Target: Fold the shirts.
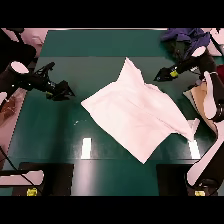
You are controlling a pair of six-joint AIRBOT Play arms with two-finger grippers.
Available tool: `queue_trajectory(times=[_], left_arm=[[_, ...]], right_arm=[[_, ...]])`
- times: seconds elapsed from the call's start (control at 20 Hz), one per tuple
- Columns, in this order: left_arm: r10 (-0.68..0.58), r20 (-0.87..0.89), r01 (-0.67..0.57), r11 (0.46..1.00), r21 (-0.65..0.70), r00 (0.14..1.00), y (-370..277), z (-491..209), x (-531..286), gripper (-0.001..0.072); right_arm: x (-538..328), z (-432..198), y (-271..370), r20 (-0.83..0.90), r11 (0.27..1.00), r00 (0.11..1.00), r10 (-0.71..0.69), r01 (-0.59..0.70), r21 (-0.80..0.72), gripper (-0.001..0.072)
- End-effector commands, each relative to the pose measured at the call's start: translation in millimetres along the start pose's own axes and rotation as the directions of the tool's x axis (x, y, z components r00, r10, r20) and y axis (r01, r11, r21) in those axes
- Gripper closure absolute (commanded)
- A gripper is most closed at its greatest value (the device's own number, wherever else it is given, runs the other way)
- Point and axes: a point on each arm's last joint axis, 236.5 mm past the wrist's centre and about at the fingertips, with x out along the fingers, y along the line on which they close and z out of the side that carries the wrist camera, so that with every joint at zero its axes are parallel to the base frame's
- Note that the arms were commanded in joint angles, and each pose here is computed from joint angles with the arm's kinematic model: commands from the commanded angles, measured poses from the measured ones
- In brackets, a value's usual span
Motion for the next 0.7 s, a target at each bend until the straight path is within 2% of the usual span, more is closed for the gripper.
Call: queue_trajectory(times=[0.0,0.45,0.65], left_arm=[[-0.012,0.001,0.012,1.000,0.013,1.000,-3.1,-0.9,-2.1,0.0280],[-0.023,0.027,0.023,1.000,0.010,0.999,-5.7,5.2,-2.3,0.0280],[-0.056,0.036,0.056,0.998,0.009,0.998,-13.5,7.2,-2.7,0.0280]], right_arm=[[19.2,-13.1,-9.6,-0.061,0.999,0.998,0.022,-0.020,0.036,0.0259],[46.4,-21.3,27.9,-0.133,0.997,0.989,0.067,-0.072,-0.032,0.0269],[53.2,-32.7,29.6,-0.192,0.997,0.981,0.020,-0.033,-0.067,0.0335]])
